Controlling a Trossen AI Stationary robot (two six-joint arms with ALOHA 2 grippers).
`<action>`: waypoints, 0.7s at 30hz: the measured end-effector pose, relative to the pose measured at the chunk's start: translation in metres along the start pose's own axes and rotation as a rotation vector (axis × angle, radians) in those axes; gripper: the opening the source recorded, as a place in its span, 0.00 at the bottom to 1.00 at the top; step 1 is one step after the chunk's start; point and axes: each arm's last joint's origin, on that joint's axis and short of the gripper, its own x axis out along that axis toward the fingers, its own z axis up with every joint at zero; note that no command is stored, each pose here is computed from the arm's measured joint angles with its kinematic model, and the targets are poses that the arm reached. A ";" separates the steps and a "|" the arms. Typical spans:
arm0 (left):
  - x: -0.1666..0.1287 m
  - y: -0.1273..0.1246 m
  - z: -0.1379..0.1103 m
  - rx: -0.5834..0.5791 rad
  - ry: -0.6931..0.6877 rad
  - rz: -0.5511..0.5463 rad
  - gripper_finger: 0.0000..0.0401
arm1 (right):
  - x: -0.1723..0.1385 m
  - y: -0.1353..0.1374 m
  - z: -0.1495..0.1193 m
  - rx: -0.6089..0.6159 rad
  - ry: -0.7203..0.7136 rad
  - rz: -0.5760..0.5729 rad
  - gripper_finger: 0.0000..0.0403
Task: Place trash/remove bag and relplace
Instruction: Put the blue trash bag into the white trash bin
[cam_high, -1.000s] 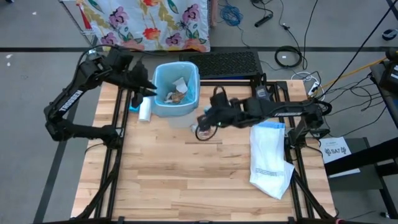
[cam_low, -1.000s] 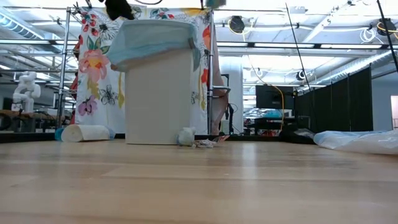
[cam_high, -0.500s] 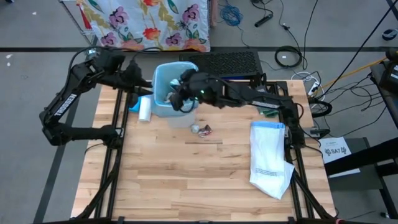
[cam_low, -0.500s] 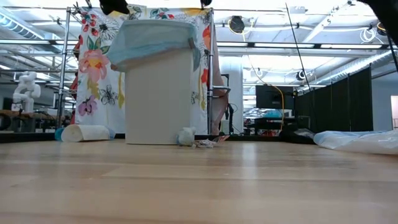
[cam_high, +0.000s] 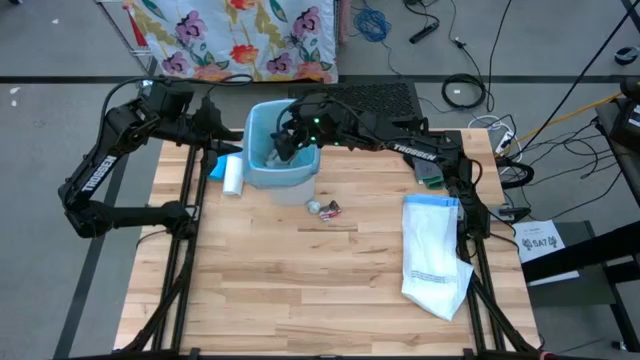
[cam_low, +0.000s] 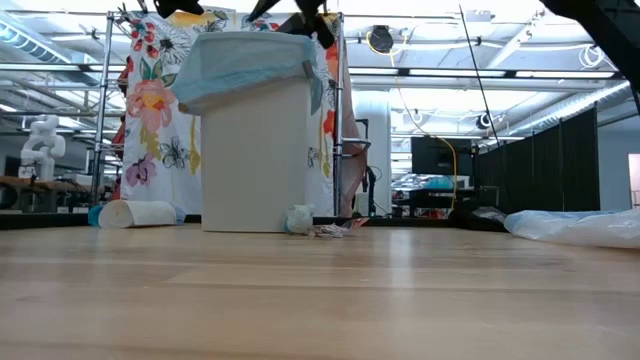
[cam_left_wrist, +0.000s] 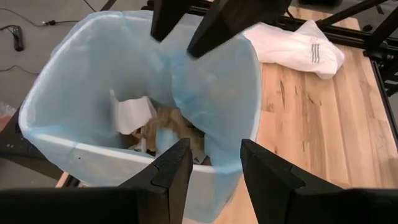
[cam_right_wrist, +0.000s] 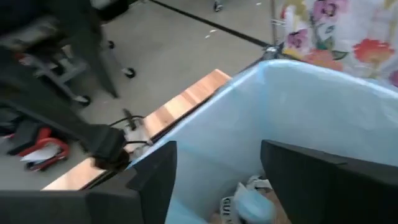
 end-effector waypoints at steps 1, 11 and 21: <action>0.000 0.000 0.000 0.000 -0.001 0.000 0.35 | -0.006 0.000 0.003 0.001 0.001 0.016 0.57; -0.004 -0.002 -0.001 0.007 -0.010 0.008 0.35 | -0.101 -0.017 0.000 0.038 0.351 -0.109 0.60; -0.004 -0.003 -0.001 -0.039 -0.015 0.007 0.35 | -0.125 0.006 -0.064 -0.143 0.653 -0.326 0.59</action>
